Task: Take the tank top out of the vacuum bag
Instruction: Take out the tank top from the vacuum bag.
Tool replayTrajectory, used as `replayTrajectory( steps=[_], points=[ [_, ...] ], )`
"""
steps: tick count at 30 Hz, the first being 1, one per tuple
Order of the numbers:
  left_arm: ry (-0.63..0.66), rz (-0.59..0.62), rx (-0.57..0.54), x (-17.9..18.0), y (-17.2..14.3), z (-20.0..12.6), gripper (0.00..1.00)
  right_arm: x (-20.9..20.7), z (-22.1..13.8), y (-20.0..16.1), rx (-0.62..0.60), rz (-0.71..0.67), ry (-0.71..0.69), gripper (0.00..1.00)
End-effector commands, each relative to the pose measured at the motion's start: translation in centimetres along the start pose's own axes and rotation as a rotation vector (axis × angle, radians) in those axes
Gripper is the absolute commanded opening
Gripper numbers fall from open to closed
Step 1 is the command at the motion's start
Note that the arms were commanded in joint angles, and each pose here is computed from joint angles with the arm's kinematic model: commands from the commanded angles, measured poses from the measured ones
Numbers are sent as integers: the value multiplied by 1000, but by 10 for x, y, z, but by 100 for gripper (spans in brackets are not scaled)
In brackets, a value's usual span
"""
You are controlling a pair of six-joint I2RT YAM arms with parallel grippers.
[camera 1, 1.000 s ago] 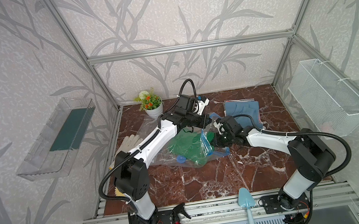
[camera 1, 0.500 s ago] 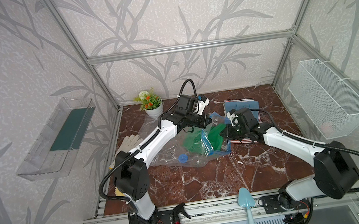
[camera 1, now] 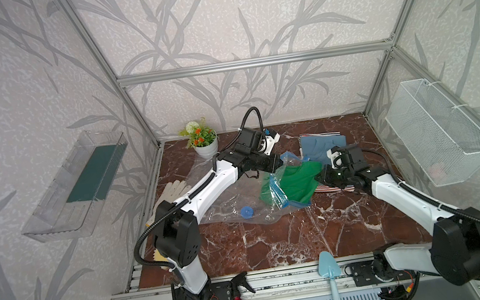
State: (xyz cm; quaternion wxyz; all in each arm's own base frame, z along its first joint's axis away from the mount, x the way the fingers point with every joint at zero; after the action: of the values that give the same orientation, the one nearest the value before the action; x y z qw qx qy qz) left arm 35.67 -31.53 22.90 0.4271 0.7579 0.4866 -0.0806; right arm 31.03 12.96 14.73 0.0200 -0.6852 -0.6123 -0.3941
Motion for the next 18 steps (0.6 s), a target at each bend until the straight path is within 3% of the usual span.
replayTrajectory(
  steps=[1,6,15,18],
  points=[
    [5,14,7,1,0,-1,0,4,-3,0,3,-50,63,1],
    [5,18,1,0,2,-4,0,3,7,-2,36,-63,102,7],
    [1,18,-4,-2,3,-6,0,-6,12,-9,41,-109,107,51],
    [0,21,-5,-3,3,-7,0,-9,15,-7,45,-151,138,62]
  ],
)
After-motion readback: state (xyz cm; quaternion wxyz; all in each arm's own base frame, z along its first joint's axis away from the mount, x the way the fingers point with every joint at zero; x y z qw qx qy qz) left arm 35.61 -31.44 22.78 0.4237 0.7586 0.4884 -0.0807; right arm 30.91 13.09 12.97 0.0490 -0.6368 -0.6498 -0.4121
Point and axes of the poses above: each gripper's point midway between its finger pads, its own z axis out along the fingers, its own x axis along the line the jaws close on, y = z × x, the point moved 2 cm from there along -z, back along the fingers, and after that the axes turned 9 degrees about -z, right-handed, at the moved point
